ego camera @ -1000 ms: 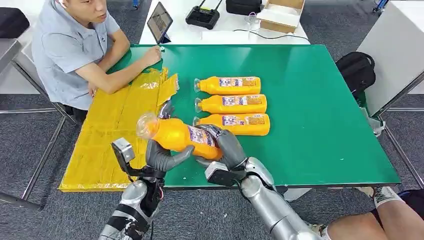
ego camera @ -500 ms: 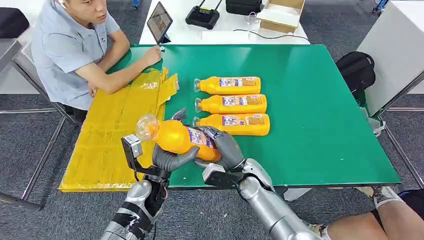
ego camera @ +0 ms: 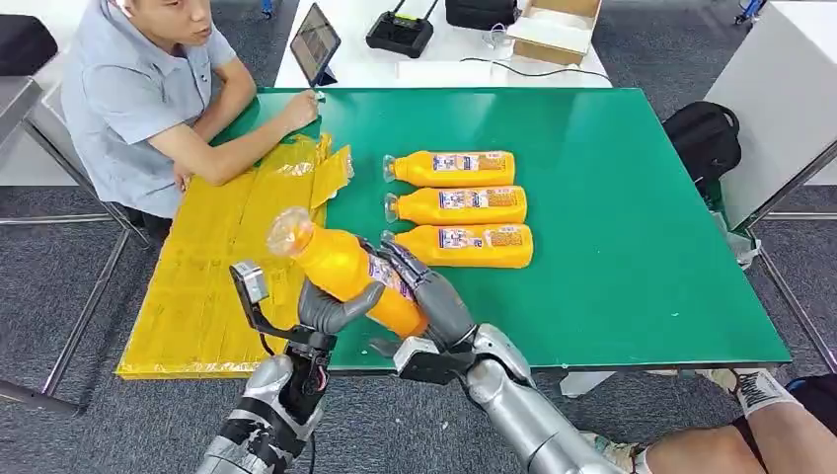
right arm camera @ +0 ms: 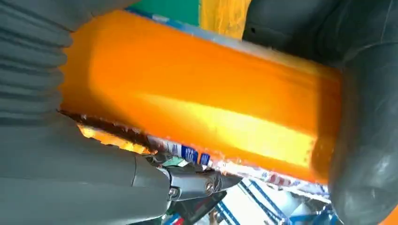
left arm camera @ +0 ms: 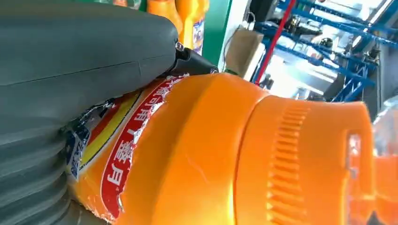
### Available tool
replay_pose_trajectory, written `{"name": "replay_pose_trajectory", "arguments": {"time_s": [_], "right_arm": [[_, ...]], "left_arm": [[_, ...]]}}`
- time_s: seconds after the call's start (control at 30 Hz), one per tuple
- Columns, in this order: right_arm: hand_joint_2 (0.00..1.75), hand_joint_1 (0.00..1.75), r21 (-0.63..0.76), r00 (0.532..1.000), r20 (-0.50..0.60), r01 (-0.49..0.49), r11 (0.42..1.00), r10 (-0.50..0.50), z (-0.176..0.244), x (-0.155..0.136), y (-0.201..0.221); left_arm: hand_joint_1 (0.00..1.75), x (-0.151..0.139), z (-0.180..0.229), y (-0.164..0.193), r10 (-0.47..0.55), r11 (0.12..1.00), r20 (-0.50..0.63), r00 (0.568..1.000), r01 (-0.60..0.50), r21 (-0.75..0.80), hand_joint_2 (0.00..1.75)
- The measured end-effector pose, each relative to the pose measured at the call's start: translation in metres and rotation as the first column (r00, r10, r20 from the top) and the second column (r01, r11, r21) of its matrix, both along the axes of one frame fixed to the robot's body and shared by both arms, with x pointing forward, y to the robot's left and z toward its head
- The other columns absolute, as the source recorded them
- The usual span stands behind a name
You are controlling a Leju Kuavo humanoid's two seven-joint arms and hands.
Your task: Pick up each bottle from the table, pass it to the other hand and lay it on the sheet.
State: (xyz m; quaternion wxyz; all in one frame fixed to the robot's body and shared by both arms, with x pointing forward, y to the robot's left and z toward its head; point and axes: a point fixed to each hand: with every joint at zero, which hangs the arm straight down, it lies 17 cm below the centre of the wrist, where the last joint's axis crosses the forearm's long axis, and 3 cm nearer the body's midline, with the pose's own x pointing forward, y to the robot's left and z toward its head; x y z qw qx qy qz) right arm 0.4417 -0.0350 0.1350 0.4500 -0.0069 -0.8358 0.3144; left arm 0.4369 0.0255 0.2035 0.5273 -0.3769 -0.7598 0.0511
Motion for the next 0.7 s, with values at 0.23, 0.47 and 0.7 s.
{"name": "replay_pose_trajectory", "arguments": {"time_s": [0.23,0.47,0.7], "right_arm": [[0.00,0.00,0.048,0.998,0.012,0.069,0.996,-0.069,0.003,-0.002,-0.017],[0.00,0.00,0.193,0.959,0.128,0.226,0.955,-0.253,0.050,-0.011,-0.051],[0.00,0.00,0.311,0.887,0.251,0.304,0.901,-0.386,0.102,-0.029,-0.075]], "left_arm": [[1.75,0.006,-0.007,0.012,0.036,0.999,-0.027,0.999,-0.035,0.016,1.75],[1.75,0.041,-0.034,0.066,0.328,0.890,0.018,0.945,-0.315,0.330,1.75],[1.75,0.088,-0.005,0.110,0.380,0.331,0.515,0.768,-0.633,0.700,1.75]]}}
